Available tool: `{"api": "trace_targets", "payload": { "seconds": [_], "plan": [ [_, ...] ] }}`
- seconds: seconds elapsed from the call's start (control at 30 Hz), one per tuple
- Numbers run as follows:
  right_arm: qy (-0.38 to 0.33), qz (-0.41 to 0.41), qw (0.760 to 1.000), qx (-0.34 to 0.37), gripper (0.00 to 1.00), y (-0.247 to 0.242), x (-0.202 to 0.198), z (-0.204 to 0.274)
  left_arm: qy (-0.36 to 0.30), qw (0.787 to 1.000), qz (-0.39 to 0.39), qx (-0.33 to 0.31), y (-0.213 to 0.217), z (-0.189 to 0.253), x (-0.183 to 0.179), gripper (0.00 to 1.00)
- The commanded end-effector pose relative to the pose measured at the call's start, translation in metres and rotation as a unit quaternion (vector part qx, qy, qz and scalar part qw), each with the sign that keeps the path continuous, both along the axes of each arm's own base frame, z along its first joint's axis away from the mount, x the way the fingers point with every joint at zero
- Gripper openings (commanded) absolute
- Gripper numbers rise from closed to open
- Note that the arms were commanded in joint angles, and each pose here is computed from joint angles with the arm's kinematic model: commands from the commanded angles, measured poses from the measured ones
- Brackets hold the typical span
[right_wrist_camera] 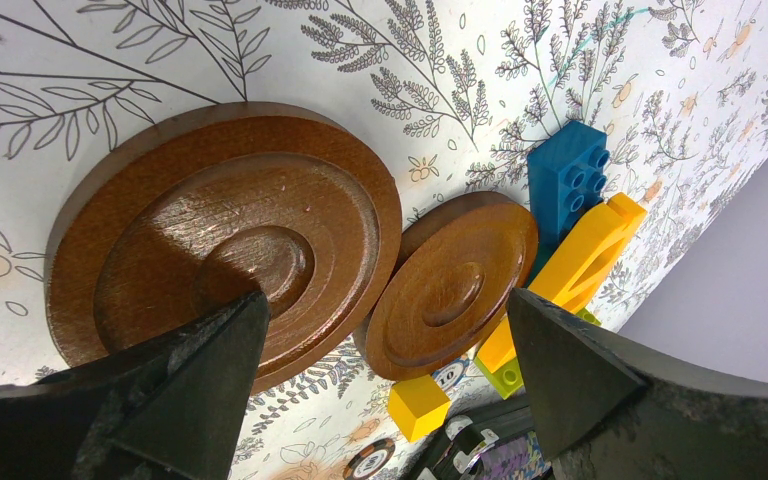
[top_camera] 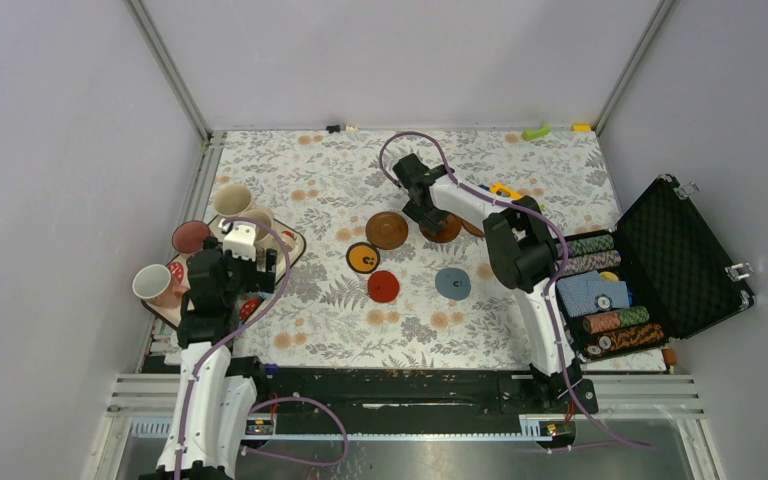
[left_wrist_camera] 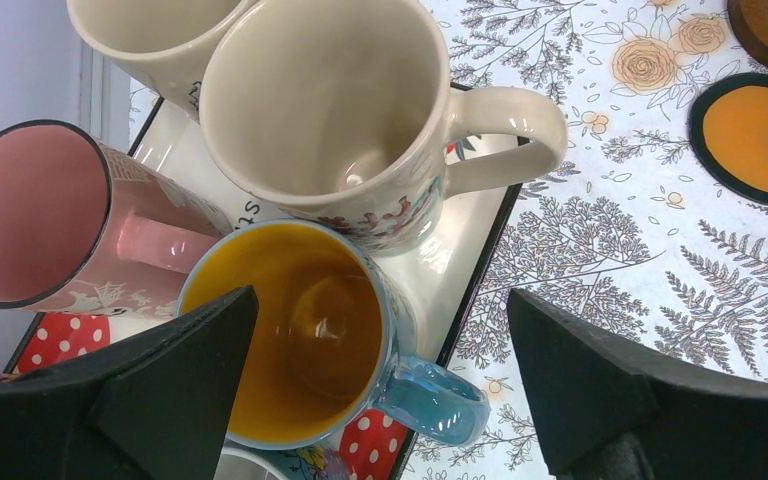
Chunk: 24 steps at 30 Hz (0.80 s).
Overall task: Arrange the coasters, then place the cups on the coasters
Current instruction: Move the coaster to the center of the board.
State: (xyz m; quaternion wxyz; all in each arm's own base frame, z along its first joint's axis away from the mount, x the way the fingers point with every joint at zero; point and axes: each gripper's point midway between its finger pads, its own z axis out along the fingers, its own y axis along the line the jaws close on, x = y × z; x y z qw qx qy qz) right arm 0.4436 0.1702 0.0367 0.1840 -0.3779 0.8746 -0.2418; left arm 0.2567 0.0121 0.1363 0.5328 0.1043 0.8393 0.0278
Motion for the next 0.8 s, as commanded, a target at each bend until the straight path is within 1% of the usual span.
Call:
{"api": "trace_targets", "payload": {
  "seconds": [0.0, 0.6, 0.77],
  "plan": [
    [0.066, 0.008, 0.998, -0.006, 0.99, -0.0017, -0.0294, -0.022, -0.025, 1.0, -0.005, 0.003, 0.0001, 0.0113, 0.0072, 0.99],
    [0.066, 0.009, 0.998, -0.006, 0.98, -0.0011, -0.0295, -0.0218, -0.023, 1.0, -0.01, 0.002, -0.0017, 0.0126, 0.0067, 0.99],
    [0.064, 0.007, 0.998, 0.009, 0.98, 0.0054, -0.0264, -0.0213, -0.021, 1.0, -0.011, 0.002, -0.0017, 0.0122, 0.0071, 0.99]
  ]
}}
